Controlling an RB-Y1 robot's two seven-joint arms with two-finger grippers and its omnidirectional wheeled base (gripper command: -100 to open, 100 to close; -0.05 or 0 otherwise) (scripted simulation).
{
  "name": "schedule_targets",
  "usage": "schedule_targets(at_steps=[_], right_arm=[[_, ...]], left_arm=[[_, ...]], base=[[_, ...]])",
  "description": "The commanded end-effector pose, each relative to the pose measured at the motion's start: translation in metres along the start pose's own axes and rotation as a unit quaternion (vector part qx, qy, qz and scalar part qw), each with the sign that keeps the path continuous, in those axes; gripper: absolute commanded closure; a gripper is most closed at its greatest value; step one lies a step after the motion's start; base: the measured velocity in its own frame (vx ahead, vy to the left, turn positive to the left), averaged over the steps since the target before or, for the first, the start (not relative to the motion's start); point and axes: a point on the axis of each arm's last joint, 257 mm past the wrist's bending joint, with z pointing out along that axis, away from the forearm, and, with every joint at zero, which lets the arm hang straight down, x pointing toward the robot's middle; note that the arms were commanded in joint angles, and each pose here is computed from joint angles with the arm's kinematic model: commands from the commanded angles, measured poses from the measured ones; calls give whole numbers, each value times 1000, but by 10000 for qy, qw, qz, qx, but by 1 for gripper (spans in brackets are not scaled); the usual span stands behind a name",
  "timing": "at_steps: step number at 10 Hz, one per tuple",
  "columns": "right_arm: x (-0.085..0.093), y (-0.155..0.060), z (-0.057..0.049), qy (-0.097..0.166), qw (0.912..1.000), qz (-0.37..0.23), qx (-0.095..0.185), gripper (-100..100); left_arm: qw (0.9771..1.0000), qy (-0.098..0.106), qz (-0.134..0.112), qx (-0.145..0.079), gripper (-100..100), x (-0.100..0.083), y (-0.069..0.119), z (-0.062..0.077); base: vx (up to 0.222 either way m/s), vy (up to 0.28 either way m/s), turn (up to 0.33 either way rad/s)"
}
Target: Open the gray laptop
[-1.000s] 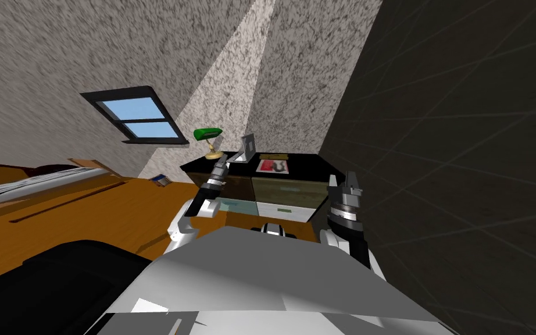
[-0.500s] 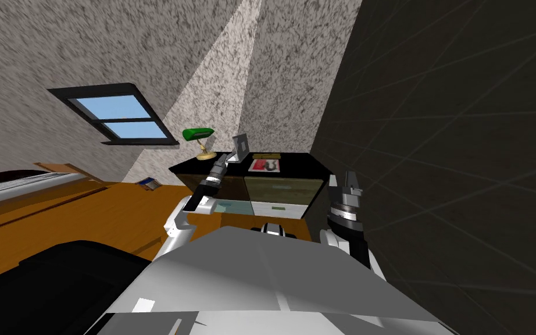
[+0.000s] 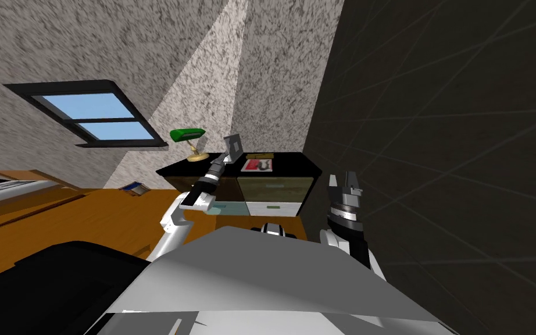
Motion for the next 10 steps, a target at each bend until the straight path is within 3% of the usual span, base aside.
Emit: schedule_targets(at_steps=[1,7,10], right_arm=[[0,0,0,0,10000,0,0,0],[0,0,0,0,10000,0,0,0],[0,0,0,0,10000,-1,0,0]], left_arm=[[9996,-10,126,-237,-100,-9,11,5],[9954,-99,481,-822,-100,-41,36,14],[9906,-208,724,-1140,-100,-66,46,18]], base=[[3,-60,-73],[12,-43,-94],[23,-11,-97]])
